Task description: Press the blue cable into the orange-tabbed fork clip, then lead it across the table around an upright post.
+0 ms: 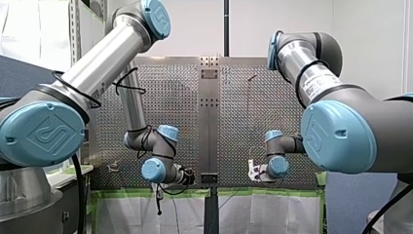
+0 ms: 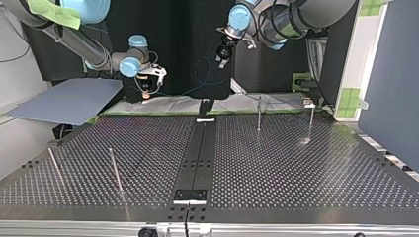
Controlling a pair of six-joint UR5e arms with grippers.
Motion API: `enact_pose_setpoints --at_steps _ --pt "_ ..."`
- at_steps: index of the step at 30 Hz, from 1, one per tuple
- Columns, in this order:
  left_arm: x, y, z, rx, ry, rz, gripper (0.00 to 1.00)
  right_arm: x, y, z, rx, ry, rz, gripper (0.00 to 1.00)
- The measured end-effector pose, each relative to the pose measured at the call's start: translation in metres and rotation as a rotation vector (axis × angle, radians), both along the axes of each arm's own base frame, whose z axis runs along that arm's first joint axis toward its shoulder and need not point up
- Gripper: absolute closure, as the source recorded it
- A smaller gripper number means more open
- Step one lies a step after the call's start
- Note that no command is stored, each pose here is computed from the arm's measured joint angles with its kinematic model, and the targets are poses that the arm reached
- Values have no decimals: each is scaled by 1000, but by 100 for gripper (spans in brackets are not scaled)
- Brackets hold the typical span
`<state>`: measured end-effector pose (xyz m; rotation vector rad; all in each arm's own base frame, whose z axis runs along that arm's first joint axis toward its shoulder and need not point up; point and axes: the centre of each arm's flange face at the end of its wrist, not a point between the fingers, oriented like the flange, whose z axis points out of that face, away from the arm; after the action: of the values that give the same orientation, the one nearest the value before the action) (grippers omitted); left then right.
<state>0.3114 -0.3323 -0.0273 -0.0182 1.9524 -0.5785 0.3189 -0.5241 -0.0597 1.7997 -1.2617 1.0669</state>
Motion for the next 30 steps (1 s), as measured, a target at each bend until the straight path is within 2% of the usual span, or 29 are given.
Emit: enact_pose_setpoints --at_steps 4,7,15,20,26,30 --pt "-5 1 -9 8 16 1 0 -2 -3 16 -3 -26 -23 99" --pt "-5 1 -10 12 19 1 0 -1 -8 31 -18 -56 -34 99" --pt "-8 -1 -11 35 9 -20 0 -1 -24 78 -78 -135 -59 99" --pt "-9 -4 -8 54 -6 -34 0 0 -36 109 -114 -189 -57 99" --pt "-10 -10 7 87 -38 -53 0 -1 -51 148 -147 -215 -59 99" --pt "-5 -19 22 85 -60 -44 0 -4 -55 170 -157 -220 -63 99"
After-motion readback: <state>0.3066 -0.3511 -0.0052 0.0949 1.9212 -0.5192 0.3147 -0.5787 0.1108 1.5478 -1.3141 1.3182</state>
